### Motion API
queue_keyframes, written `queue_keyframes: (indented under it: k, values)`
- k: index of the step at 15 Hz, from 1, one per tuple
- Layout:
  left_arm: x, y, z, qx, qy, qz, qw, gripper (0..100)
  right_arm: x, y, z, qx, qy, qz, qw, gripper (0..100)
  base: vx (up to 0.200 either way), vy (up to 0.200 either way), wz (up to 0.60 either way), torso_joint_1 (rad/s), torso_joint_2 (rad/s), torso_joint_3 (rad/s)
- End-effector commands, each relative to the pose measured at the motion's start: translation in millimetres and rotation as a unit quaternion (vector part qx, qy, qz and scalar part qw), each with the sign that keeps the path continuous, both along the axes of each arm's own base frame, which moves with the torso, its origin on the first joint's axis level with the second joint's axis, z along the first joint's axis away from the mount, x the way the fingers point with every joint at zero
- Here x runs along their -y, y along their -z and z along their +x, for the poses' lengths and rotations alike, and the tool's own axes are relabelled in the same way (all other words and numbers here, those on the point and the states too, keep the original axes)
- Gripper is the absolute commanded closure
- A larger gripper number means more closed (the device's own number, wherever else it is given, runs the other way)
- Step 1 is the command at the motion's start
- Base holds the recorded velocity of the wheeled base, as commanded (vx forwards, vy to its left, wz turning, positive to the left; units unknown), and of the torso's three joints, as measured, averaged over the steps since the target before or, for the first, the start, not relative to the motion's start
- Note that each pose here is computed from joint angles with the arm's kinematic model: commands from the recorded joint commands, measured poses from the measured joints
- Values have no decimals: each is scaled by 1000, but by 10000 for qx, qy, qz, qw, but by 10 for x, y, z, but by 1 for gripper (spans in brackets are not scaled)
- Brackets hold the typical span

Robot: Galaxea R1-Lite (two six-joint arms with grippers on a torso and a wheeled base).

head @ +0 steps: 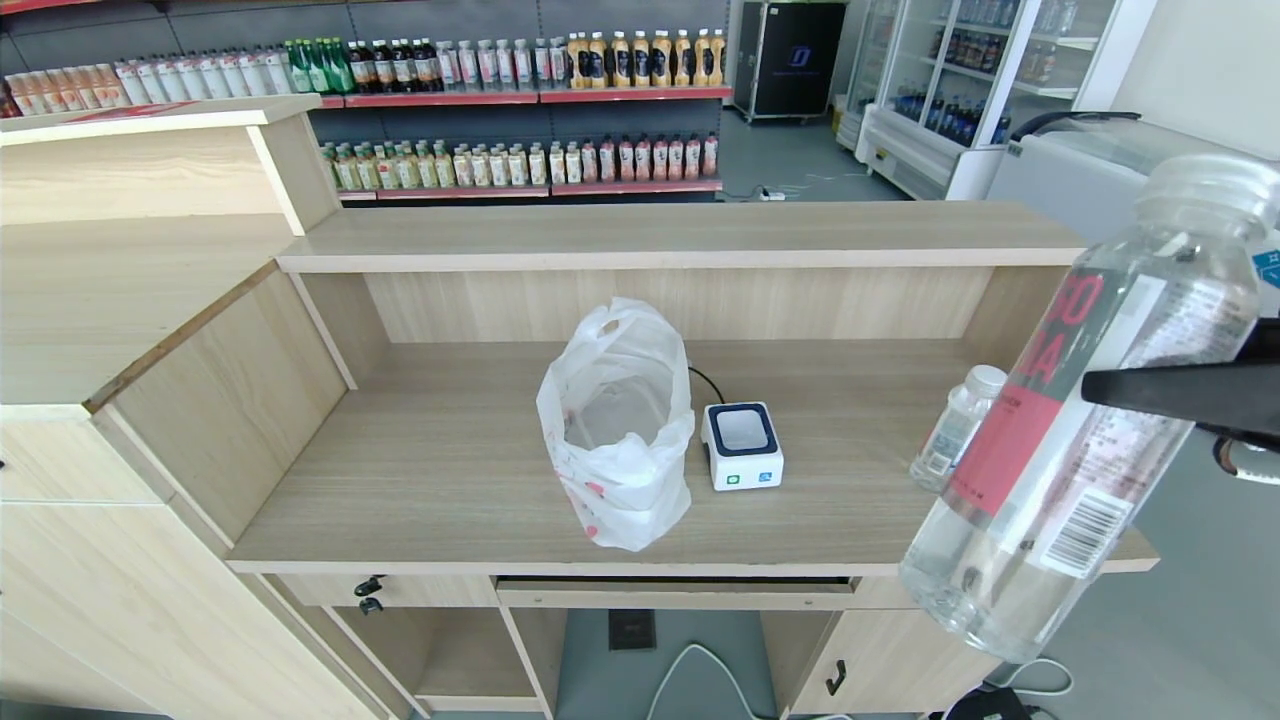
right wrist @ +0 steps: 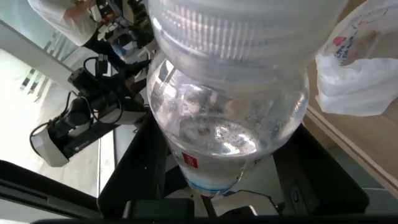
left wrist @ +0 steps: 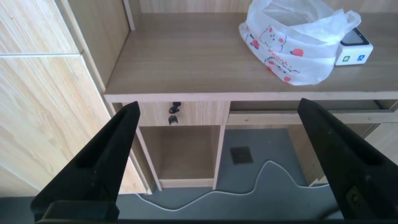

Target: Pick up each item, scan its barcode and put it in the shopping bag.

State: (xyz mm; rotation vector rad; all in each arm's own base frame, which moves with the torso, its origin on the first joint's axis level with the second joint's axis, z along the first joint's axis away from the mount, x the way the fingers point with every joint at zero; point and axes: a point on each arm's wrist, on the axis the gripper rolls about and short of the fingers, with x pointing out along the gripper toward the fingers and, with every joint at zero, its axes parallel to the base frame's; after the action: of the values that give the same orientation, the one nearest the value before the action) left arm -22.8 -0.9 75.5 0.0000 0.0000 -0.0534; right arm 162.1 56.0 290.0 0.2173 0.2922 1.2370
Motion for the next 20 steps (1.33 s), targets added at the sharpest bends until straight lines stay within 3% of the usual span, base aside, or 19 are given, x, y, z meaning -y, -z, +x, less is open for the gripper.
queue_keyframes:
  k: [1, 13, 16, 17, 20]
  values:
    - [0, 0, 1, -8, 1, 0, 10000, 0, -27, -36, -44, 79, -85, 18, 9999, 100, 0, 0, 0, 0, 0, 0]
    - [0, 0, 1, -8, -6, 0, 10000, 0, -49, -23, -80, -48, 99, -85, 9999, 100, 0, 0, 0, 0, 0, 0]
    - [0, 0, 1, -8, 1, 0, 10000, 0, 102, 15, 212, 363, 1217, -536, 9905, 100, 0, 0, 0, 0, 0, 0]
    - [0, 0, 1, -8, 1, 0, 10000, 0, 212, 68, 397, 521, 1890, -897, 9765, 100, 0, 0, 0, 0, 0, 0]
    - [0, 0, 1, -8, 1, 0, 10000, 0, 496, 154, 738, 752, 2620, -1330, 9529, 100, 0, 0, 0, 0, 0, 0]
